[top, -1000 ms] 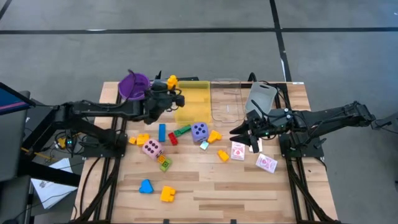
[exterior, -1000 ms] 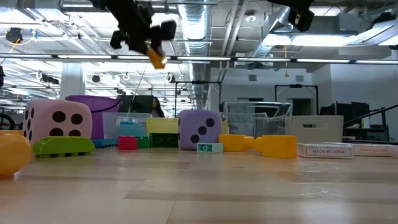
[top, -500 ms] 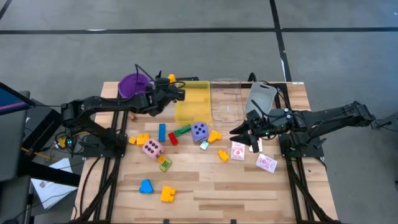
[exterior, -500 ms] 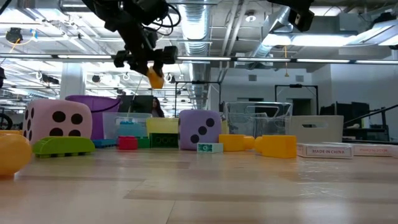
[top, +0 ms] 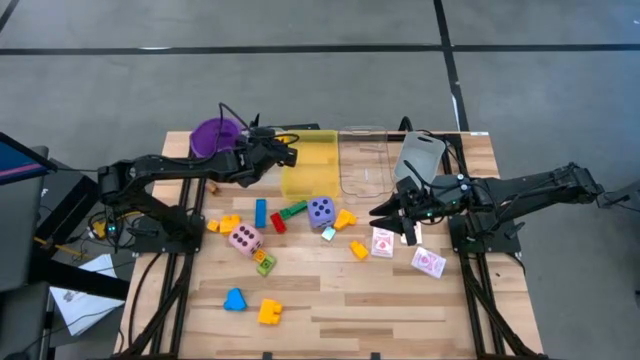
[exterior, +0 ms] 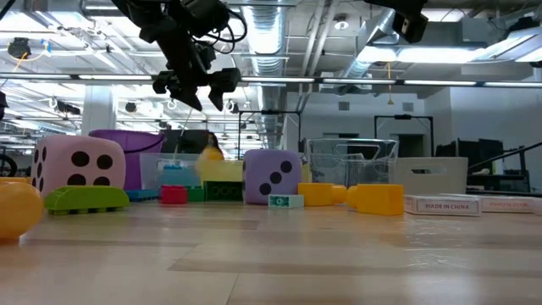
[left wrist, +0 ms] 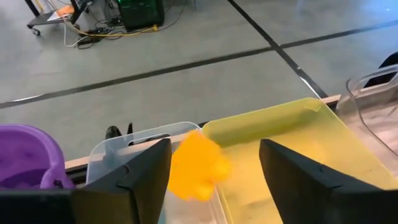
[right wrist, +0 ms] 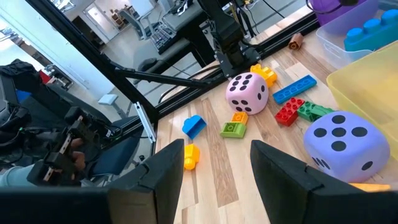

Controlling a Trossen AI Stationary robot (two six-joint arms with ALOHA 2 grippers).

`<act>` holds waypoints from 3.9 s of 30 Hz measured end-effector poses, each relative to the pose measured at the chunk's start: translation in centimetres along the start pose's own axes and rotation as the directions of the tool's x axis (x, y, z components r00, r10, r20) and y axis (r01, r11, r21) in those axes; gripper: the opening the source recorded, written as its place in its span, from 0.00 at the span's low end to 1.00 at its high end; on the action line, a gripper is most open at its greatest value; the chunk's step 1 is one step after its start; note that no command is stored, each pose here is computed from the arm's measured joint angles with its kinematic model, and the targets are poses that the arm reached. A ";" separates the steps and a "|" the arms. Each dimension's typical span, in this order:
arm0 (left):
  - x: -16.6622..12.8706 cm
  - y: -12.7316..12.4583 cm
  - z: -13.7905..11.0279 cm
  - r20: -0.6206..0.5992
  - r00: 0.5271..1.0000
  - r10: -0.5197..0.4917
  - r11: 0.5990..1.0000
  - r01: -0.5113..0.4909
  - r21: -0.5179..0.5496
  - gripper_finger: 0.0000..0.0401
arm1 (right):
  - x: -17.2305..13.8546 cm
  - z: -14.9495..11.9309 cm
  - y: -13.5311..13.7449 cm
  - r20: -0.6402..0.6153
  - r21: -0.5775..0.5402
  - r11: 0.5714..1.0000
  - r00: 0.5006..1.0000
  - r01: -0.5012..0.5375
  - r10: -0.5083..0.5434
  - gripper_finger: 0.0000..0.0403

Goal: Pick & Place Toys
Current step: Put the yellow stud game piece into the left transparent bin

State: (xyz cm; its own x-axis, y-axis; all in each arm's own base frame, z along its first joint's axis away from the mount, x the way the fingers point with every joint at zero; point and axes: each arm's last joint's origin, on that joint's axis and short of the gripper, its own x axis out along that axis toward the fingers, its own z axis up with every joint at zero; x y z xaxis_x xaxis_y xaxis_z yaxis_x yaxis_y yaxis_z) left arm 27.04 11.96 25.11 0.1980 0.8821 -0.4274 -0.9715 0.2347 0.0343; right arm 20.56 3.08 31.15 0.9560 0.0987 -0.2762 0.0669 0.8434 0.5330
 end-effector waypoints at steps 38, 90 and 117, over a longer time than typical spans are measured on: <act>-14.9 -5.8 -4.0 -0.430 0.221 -0.875 0.113 0.958 0.263 0.51 | 0.0 0.0 0.0 0.001 0.011 1.000 1.000 0.000 0.000 0.45; -25.2 -5.2 -20.0 -0.850 0.220 -0.478 0.112 0.976 0.189 0.86 | 0.0 -0.3 -0.2 -0.037 -0.032 0.999 0.999 0.011 -0.012 0.45; -25.9 -5.1 -21.1 -0.805 0.293 -0.516 0.086 0.953 0.291 0.86 | 0.0 -0.6 -0.4 -0.065 -0.031 0.999 0.997 0.030 -0.032 0.45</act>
State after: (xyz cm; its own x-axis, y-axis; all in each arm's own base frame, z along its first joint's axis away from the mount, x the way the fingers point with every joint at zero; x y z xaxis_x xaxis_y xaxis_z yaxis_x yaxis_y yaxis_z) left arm 24.10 -20.67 16.95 0.4546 -0.1918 -0.8698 0.1435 0.9796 -0.1410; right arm 20.33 3.10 30.50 0.9328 0.1060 -0.3444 0.0863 0.8621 0.4993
